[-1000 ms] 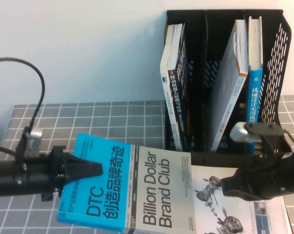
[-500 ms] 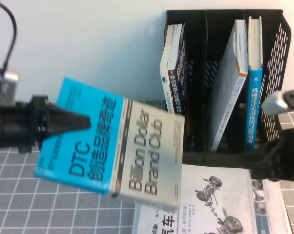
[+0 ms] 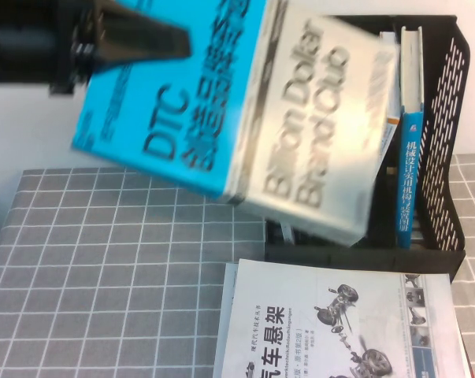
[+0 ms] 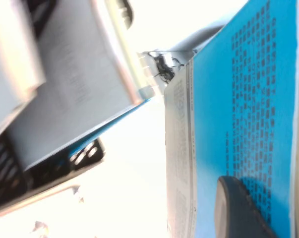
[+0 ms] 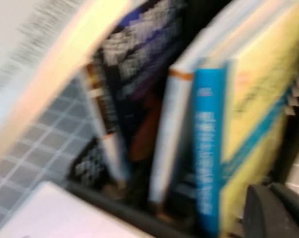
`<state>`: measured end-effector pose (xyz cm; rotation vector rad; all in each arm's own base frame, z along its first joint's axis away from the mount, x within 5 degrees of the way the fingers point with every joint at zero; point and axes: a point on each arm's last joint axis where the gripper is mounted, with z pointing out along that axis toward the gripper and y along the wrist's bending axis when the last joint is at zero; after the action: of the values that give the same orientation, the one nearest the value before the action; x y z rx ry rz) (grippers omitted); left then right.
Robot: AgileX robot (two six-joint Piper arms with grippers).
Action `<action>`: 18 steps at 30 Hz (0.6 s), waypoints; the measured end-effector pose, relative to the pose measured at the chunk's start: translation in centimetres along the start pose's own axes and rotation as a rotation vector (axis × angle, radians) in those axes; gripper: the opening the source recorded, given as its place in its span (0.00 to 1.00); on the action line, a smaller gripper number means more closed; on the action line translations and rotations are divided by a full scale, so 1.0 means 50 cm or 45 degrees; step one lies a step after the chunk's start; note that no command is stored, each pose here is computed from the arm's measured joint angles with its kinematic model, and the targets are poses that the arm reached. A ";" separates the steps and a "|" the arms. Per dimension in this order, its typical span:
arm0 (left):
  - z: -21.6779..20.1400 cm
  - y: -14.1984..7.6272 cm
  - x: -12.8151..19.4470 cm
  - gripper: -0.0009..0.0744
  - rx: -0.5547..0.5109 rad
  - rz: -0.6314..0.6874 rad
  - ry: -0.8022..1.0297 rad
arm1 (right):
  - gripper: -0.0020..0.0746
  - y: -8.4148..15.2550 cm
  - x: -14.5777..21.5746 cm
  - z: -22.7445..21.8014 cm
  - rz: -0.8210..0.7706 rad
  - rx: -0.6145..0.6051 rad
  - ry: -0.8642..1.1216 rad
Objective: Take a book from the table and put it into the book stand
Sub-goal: Place the book on the book shelf
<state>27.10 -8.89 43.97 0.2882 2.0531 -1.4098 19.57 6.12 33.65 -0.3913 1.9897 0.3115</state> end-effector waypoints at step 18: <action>0.363 -0.030 -0.116 0.26 -0.085 -0.105 0.066 | 0.02 -0.152 0.000 -0.071 0.222 0.508 -0.130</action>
<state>37.56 -24.88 44.36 0.2164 2.1719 -1.3929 19.73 -2.17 34.80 0.0513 1.9310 0.0372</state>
